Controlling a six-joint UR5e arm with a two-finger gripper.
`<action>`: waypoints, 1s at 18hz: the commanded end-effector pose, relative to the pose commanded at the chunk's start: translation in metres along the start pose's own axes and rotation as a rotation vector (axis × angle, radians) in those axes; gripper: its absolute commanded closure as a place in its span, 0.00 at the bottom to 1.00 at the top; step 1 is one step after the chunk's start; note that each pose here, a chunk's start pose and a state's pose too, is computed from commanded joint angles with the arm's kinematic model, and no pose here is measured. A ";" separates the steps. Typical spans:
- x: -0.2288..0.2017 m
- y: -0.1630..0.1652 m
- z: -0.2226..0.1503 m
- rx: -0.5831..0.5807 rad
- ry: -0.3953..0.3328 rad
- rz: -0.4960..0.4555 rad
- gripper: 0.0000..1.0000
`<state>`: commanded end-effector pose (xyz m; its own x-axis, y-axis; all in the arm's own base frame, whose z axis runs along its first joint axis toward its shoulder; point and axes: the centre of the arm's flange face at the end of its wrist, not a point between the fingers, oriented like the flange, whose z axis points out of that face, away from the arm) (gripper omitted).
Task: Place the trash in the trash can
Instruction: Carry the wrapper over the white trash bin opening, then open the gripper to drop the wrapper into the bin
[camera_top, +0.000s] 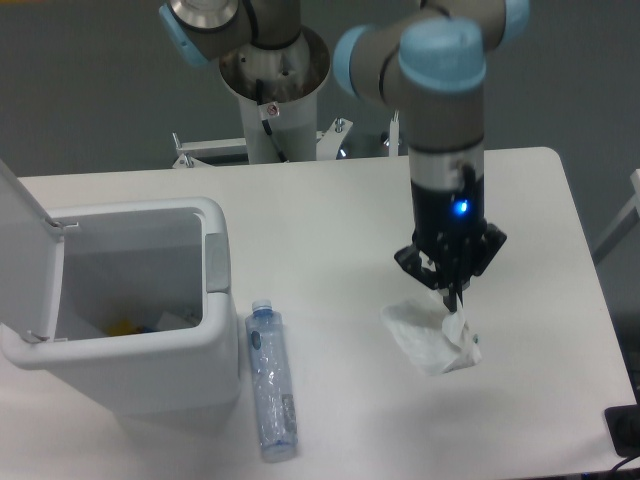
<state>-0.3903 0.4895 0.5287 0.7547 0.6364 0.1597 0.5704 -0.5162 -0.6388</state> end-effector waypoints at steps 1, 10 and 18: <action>0.021 0.001 -0.010 0.013 0.031 0.030 1.00; 0.191 0.076 -0.049 -0.032 0.291 0.232 1.00; 0.213 0.116 -0.050 -0.075 0.317 0.295 0.09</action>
<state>-0.1473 0.5366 0.5264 0.9442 0.2542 0.2093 0.3289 -0.6969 -0.6373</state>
